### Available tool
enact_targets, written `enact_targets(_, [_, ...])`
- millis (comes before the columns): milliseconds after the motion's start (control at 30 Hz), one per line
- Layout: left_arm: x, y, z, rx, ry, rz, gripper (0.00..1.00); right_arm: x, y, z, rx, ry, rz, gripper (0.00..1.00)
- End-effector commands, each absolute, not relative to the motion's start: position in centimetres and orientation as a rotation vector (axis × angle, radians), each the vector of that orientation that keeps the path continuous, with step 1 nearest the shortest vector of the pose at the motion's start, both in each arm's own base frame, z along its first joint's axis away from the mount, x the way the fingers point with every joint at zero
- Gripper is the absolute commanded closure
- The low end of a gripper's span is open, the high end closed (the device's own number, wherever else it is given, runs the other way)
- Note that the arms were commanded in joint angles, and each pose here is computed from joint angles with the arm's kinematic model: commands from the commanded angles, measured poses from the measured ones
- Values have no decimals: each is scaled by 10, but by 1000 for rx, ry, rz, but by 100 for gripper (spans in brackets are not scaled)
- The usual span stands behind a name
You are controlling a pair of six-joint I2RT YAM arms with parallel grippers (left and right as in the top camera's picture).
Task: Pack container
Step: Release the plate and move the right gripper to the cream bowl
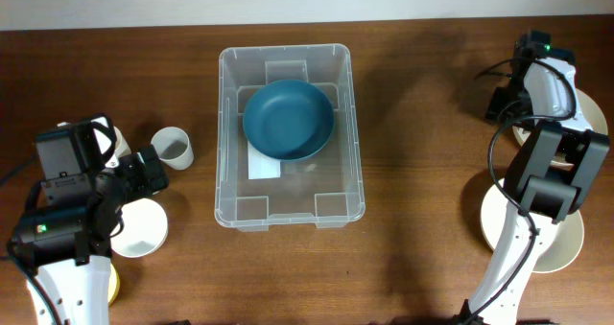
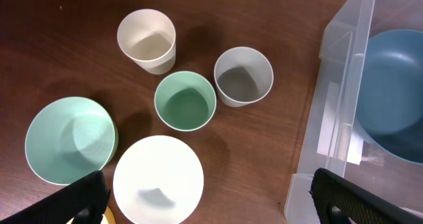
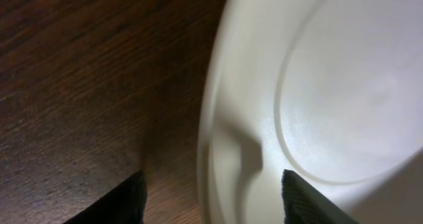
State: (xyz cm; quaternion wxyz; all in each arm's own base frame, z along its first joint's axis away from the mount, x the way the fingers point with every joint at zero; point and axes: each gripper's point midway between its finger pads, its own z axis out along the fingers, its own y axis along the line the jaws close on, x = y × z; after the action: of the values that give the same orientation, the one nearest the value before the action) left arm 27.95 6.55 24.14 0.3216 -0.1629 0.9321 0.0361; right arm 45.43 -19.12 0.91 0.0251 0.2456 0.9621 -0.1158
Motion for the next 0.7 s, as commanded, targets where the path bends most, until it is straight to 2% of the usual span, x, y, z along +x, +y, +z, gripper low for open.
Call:
enact_targets(0, [281, 65, 250, -441, 2420, 76, 1, 452, -196, 6, 765, 2978, -391, 44])
enact_targets(100, [281, 65, 250, -441, 2420, 76, 0, 452, -198, 6, 770, 2974, -391, 48])
enact_targets(133, [281, 65, 250, -441, 2420, 76, 1, 451, -200, 6, 778, 2973, -391, 54])
enact_targets(433, [281, 65, 250, -441, 2421, 76, 1, 441, -221, 6, 851, 2959, -392, 65])
enact_targets(600, [282, 61, 250, -431, 2422, 48, 1, 439, -225, 6, 865, 2955, -392, 81])
enact_targets(667, [282, 61, 250, -431, 2422, 49, 0, 439, -225, 6, 865, 2955, -392, 84])
